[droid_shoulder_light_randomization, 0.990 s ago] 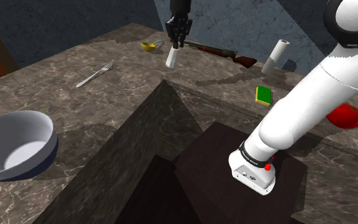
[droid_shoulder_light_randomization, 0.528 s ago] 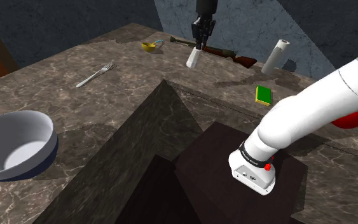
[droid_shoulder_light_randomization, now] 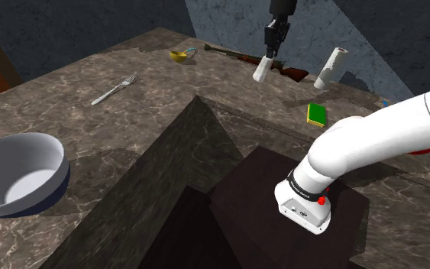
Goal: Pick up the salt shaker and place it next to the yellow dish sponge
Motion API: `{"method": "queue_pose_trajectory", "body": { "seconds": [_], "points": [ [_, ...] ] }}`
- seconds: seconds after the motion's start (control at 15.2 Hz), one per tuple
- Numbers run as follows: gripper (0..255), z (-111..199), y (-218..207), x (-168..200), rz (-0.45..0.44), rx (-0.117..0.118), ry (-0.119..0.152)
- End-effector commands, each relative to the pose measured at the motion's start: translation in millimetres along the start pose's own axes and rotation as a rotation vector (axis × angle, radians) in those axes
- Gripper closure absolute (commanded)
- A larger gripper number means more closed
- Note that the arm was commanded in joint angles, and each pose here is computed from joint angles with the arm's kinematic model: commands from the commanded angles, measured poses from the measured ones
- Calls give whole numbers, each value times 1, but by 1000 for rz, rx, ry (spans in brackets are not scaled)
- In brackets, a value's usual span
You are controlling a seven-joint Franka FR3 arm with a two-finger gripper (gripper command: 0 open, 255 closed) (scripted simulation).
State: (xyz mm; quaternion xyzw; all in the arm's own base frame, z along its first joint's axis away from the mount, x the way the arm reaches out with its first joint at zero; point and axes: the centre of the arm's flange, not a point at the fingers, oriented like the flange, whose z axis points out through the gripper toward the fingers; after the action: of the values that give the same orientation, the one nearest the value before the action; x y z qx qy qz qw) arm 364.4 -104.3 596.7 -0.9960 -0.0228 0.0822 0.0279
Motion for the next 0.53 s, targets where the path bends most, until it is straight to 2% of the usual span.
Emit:
{"method": "queue_pose_trajectory", "body": {
  "seconds": [0.0,0.46],
  "points": [
    [255,0,18,-20,-1,0,0],
    [255,-6,78,-90,-1,0,0]
  ]
}}
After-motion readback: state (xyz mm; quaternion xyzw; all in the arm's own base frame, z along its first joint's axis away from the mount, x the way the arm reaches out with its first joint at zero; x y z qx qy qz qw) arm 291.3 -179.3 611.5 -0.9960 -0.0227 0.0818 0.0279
